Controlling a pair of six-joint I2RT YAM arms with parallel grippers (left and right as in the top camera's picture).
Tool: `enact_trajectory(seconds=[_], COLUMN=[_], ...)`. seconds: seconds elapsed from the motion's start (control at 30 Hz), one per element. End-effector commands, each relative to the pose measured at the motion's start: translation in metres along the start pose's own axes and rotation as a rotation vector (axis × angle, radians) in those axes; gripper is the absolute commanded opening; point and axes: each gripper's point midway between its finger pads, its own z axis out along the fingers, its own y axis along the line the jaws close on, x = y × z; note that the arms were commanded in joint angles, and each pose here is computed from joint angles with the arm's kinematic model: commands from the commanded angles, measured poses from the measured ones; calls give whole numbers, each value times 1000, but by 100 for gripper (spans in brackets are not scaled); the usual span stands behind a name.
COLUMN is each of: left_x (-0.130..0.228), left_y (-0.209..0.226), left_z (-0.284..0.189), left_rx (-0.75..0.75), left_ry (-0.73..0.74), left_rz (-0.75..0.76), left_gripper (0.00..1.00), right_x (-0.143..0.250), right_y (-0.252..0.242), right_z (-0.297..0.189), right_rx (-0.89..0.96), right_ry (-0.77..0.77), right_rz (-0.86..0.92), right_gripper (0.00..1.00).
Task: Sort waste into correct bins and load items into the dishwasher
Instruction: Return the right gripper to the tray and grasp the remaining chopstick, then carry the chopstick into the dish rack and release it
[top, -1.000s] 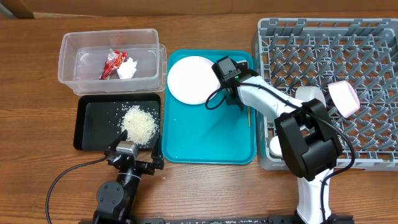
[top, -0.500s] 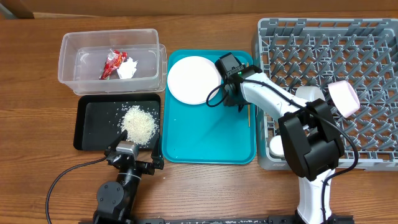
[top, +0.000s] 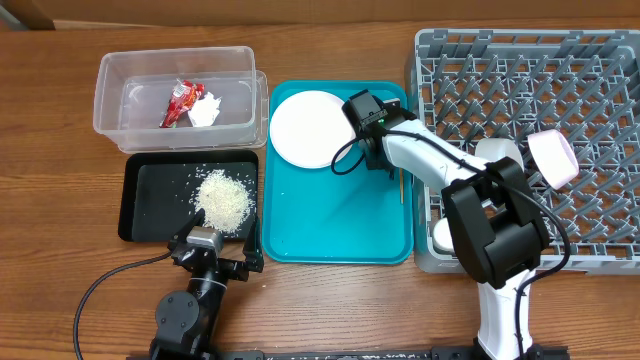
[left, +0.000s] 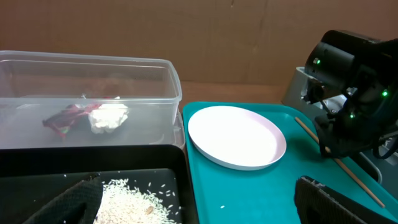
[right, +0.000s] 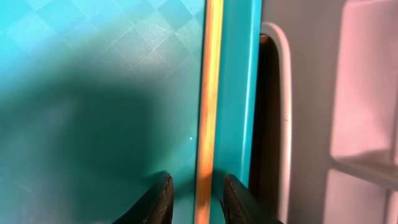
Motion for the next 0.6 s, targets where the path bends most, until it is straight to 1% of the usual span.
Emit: enact_trajectory(seconds=[0.0,0.1,0.13,0.3,0.33,0.37,0.4,0.47,0.5,0.57], left_x=[0,0,0,0,0,0,0,0,0,0], left_y=[-1,-1,-1,-1,-1,-1,-1,-1,-1,-1], left_z=[0,0,0,0,0,0,0,0,0,0], left_rx=[6,6,6,6,6,6,6,6,6,6], left_ry=[-1,-1,-1,-1,-1,-1,-1,-1,-1,-1], left_rz=[-7,-7,-7,-7,-7,-7,-7,-7,-7,-7], left_gripper=[100,100,100,100,100,100,100,100,100,100], right_x=[33,48,51,59,60,59,59,56,55,52], right_y=[30,57,63,69,69,69,69,64,61,51], right_z=[19,13,10,5,5,5,5,8,10,14], right_rx=[-191,-363,-406,-450,-449,-449,-448,-416,-392,-326], right_ry=[156,219,235,273,274,273,271,260,257,257], right_rz=[-24,-110,-127,-132,-132,-132,-132,-119,-98,-7], right_gripper=[30,31,34,33,28,20,17,15,12,4])
